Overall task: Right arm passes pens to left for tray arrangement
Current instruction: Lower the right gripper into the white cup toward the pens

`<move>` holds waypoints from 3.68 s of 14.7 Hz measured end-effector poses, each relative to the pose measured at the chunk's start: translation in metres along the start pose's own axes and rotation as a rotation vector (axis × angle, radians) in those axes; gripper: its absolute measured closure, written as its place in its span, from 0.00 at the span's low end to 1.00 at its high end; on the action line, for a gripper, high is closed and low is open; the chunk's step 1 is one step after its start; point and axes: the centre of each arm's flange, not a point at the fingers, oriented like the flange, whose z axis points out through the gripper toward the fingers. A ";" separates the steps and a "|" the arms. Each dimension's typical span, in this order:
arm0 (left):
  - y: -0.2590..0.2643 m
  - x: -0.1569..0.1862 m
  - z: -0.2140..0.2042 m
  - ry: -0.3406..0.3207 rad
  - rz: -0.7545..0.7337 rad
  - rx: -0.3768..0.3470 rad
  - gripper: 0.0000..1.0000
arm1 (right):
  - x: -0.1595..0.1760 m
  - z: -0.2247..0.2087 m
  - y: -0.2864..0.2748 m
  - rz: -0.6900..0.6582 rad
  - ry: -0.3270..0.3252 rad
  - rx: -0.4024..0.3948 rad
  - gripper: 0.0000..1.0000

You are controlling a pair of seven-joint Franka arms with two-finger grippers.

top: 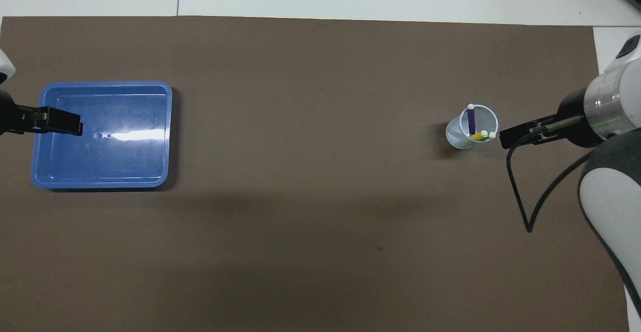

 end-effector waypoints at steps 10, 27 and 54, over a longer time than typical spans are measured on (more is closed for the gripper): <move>-0.002 0.000 0.000 0.000 -0.003 0.000 0.00 | 0.002 -0.001 0.000 0.000 0.015 -0.001 0.00; -0.012 -0.004 -0.003 -0.002 -0.022 0.003 0.00 | 0.019 0.094 -0.002 -0.064 0.132 -0.013 0.00; -0.032 -0.013 -0.009 -0.017 -0.060 0.007 0.00 | 0.026 0.185 0.007 -0.017 0.084 0.053 0.00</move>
